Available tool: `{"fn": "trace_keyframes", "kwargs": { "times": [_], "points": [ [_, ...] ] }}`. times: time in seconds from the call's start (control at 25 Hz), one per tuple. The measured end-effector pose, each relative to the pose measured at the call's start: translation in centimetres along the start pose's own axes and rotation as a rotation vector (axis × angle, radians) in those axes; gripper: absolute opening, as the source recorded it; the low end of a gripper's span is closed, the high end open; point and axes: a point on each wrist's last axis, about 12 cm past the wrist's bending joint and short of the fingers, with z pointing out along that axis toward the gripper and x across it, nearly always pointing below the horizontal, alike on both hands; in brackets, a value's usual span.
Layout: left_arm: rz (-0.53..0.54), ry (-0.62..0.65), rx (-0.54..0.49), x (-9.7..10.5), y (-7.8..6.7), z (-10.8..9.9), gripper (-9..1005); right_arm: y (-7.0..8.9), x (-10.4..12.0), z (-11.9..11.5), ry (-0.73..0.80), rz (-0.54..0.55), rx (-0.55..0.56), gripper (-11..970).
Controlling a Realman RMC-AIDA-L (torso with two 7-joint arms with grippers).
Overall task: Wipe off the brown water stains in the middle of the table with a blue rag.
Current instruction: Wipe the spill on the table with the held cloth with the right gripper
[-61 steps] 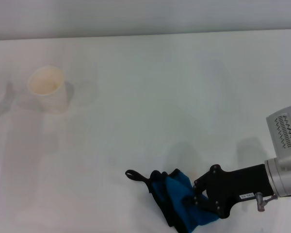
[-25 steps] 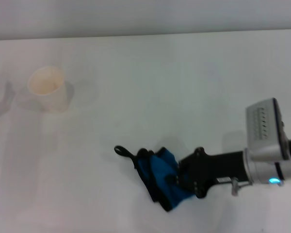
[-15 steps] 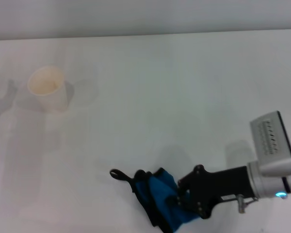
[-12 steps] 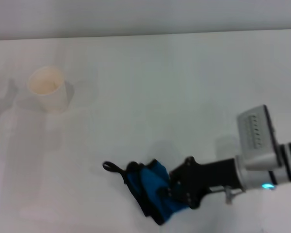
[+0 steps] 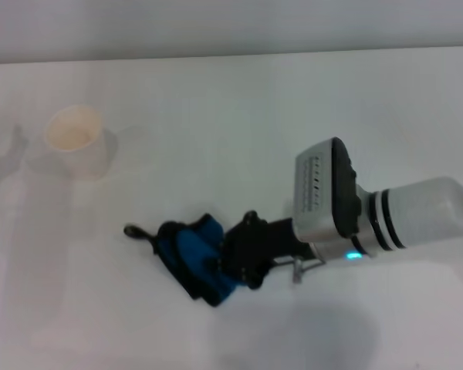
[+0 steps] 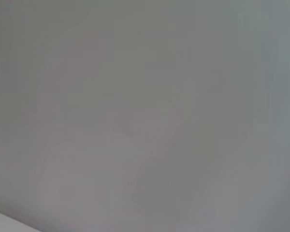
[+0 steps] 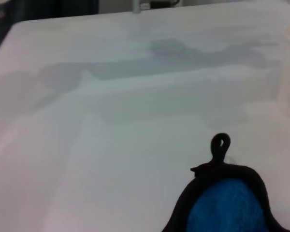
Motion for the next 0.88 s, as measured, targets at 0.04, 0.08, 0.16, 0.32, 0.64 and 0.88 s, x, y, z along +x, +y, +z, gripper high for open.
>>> {"fn": "trace_keyframes", "kwargs": {
  "times": [0.04,0.08,0.16,0.32,0.64,0.88],
  "points": [
    [0.0,0.0,0.0,0.0,0.0,0.0,861,-0.3,-0.2,0.1,0.001,-0.005,0.016,94],
    [0.0,0.0,0.0,0.0,0.0,0.0,861,-0.4,-0.4,0.1,-0.001,-0.009,0.024,94],
    [0.0,0.0,-0.001,0.0,0.0,0.0,861,-0.9,-0.8,0.2,-0.006,-0.01,0.058,94],
    [-0.012,-0.009,-0.021,0.0,0.3,-0.2,861,-2.1,-1.2,0.3,-0.002,-0.001,0.14,94],
    [-0.022,-0.011,-0.036,0.2,0.6,-0.7,861,-4.9,-0.3,-1.3,0.03,0.046,0.336,94],
    [-0.022,-0.01,-0.044,0.3,0.8,-1.0,861,-6.3,0.6,-3.7,0.006,0.043,0.383,94]
  ]
}}
